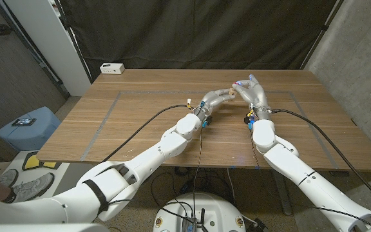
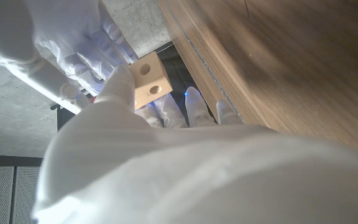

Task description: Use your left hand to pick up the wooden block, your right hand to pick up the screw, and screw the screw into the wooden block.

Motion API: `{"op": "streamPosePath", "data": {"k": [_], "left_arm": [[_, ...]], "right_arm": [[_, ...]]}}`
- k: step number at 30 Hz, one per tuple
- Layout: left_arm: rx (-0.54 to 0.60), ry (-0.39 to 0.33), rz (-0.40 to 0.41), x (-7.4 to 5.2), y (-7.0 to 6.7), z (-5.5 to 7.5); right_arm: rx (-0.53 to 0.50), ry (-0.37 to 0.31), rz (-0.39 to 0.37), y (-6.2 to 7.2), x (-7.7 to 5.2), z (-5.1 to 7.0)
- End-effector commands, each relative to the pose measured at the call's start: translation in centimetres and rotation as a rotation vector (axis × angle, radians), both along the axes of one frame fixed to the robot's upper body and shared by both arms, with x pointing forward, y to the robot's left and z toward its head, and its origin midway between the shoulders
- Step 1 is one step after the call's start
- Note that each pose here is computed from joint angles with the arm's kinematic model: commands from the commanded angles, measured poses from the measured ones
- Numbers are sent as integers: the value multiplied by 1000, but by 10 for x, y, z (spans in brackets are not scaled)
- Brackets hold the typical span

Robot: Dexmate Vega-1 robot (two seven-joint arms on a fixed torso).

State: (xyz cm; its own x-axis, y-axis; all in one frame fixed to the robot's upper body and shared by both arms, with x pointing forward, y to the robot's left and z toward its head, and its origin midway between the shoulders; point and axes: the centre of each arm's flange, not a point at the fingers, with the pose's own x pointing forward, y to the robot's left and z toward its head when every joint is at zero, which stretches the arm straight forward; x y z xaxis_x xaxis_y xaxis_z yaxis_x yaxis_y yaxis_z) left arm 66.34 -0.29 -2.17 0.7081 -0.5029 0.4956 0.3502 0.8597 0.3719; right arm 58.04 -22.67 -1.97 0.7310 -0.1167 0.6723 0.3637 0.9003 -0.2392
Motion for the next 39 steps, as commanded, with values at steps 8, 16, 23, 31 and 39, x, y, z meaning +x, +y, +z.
{"op": "streamPosePath", "data": {"k": [8,16,23,31,39], "left_arm": [[-1,8,-4,3,0,2],[-1,10,-4,5,-1,2],[-1,14,-5,6,-1,2],[-3,17,-5,8,-2,2],[-1,16,-5,9,-3,4]], "right_arm": [[5,-1,0,0,2,1],[-1,0,3,0,4,1],[1,7,3,0,5,0],[1,12,0,0,6,-1],[-4,20,3,0,9,-1]]}}
